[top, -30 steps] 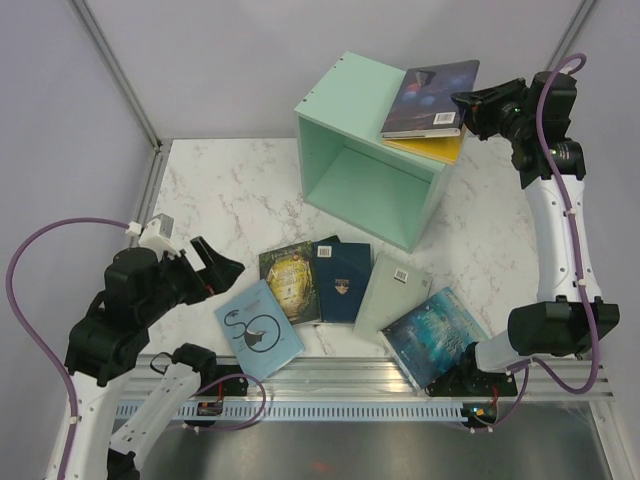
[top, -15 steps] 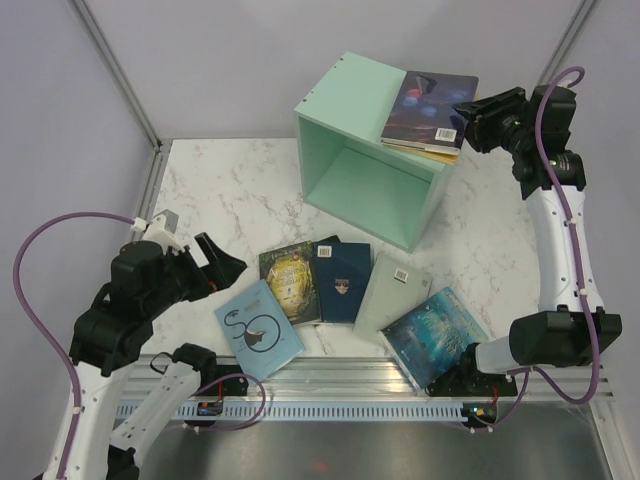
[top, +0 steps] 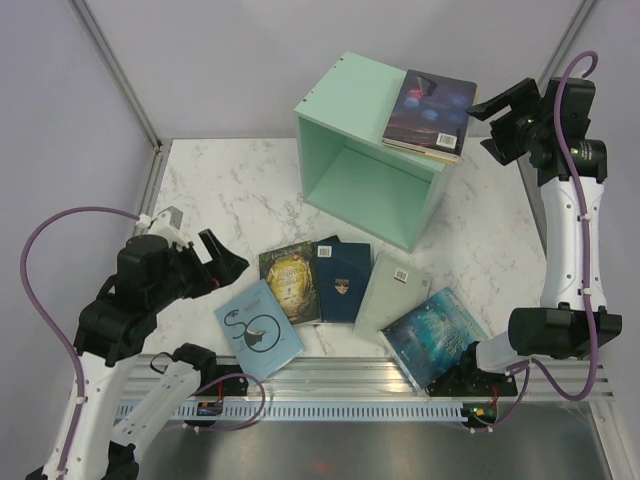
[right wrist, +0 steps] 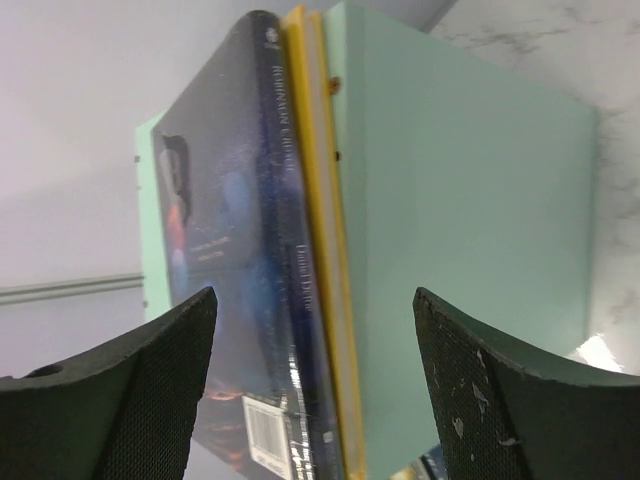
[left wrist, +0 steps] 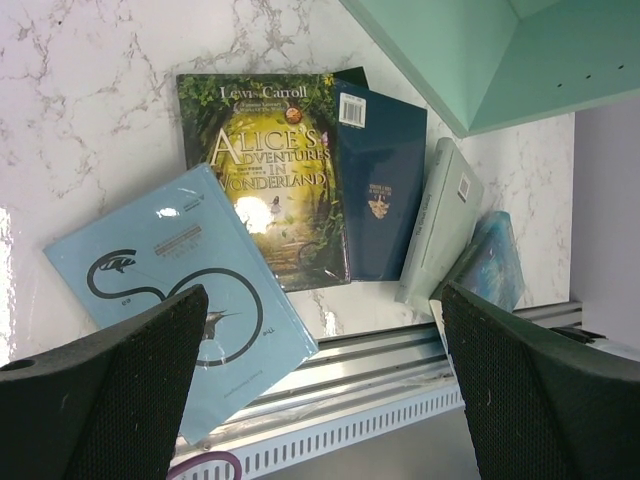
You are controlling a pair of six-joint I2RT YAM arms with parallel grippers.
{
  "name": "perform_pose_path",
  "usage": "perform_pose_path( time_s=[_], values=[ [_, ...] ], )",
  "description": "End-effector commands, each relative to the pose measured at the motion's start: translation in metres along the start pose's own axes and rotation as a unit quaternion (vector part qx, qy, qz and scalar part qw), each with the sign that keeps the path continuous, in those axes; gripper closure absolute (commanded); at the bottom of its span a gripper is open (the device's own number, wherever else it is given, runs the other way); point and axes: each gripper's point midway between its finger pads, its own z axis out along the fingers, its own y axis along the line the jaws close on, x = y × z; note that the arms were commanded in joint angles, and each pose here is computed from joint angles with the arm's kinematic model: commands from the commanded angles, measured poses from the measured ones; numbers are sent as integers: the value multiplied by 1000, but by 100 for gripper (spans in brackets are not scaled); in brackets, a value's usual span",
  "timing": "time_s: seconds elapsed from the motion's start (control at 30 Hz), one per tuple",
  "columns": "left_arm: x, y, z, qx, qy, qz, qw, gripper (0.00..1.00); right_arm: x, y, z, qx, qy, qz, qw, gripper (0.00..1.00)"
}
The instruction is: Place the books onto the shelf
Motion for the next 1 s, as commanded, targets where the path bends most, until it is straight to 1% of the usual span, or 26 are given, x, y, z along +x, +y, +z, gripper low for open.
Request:
perform_pose_path(
  time_s=[0.0, 0.07, 0.13, 0.17, 0.2, 0.23, 0.3, 0.33, 0.47, 0.53, 0.57, 0.6, 0.63, 0.67, 0.7, 0.73, 0.77, 0.8, 0.83, 0.87, 0.9, 0.93, 0.97],
  values=[
    [-3, -1, 4, -8, 4, -18, 1000, 0, -16, -16, -20, 50, -33, -49, 997, 17],
    [-1, 1, 8, -14, 12, -18, 1000, 0, -21, -10, -32, 44, -52, -65, 996, 17],
    [2, 4, 13, -22, 21, -20, 999, 0, -21, 4, -58, 7, -83, -78, 993, 17],
    [9, 11, 21, -35, 38, -22, 998, 0, -21, 20, -68, -30, -105, -89, 990, 17],
    [14, 17, 25, -37, 52, 26, 998, 0, -18, 15, -90, -34, -134, -92, 986, 16],
    [14, 3, 31, 0, 59, 24, 998, 0, -15, 14, -102, -39, -147, -95, 984, 16],
    [24, 8, 44, -8, 84, 15, 996, 0, -4, 6, -124, -49, -163, -103, 980, 15],
    [25, 5, 47, -1, 88, 10, 996, 0, 4, 4, -127, -56, -156, -109, 980, 16],
    [31, 7, 65, -4, 107, -3, 994, 0, 52, -13, -132, -77, -95, -123, 985, 16],
    [34, 8, 74, -11, 121, -9, 993, 0, 75, -29, -132, -83, -67, -115, 988, 16],
    [33, 8, 79, -12, 123, -11, 992, 0, 91, -30, -133, -97, -42, -115, 988, 15],
    [33, 8, 82, -14, 126, -14, 992, 0, 108, -47, -128, -92, -19, -111, 989, 16],
    [36, 10, 89, -20, 138, -18, 990, 0, 127, -51, -125, -100, 13, -104, 990, 16],
    [35, 10, 93, -21, 138, -19, 990, 0, 149, -67, -113, -96, 52, -102, 989, 16],
    [35, 11, 97, -23, 141, -23, 989, 0, 163, -73, -111, -99, 73, -101, 987, 15],
    [37, 13, 103, -29, 148, -26, 988, 0, 187, -78, -109, -106, 112, -107, 982, 15],
    [38, 14, 106, -34, 153, -28, 987, 0, 203, -82, -104, -109, 135, -113, 978, 15],
    [38, 15, 109, -38, 154, -31, 987, 0, 221, -97, -91, -84, 158, -124, 976, 15],
    [40, 19, 114, -49, 161, -35, 985, 0, 253, -95, -96, -97, 200, -153, 963, 14],
    [42, 21, 116, -55, 163, -37, 984, 0, 271, -95, -87, -88, 216, -175, 957, 14],
    [43, 23, 118, -62, 165, -43, 983, 0, 282, -94, -82, -80, 210, -196, 954, 13],
    [44, 28, 120, -73, 164, -45, 983, 0, 297, -89, -82, -84, 218, -216, 948, 12],
    [48, 34, 123, -88, 170, -50, 980, 0, 326, -72, -97, -118, 244, -240, 932, 11]
  ],
)
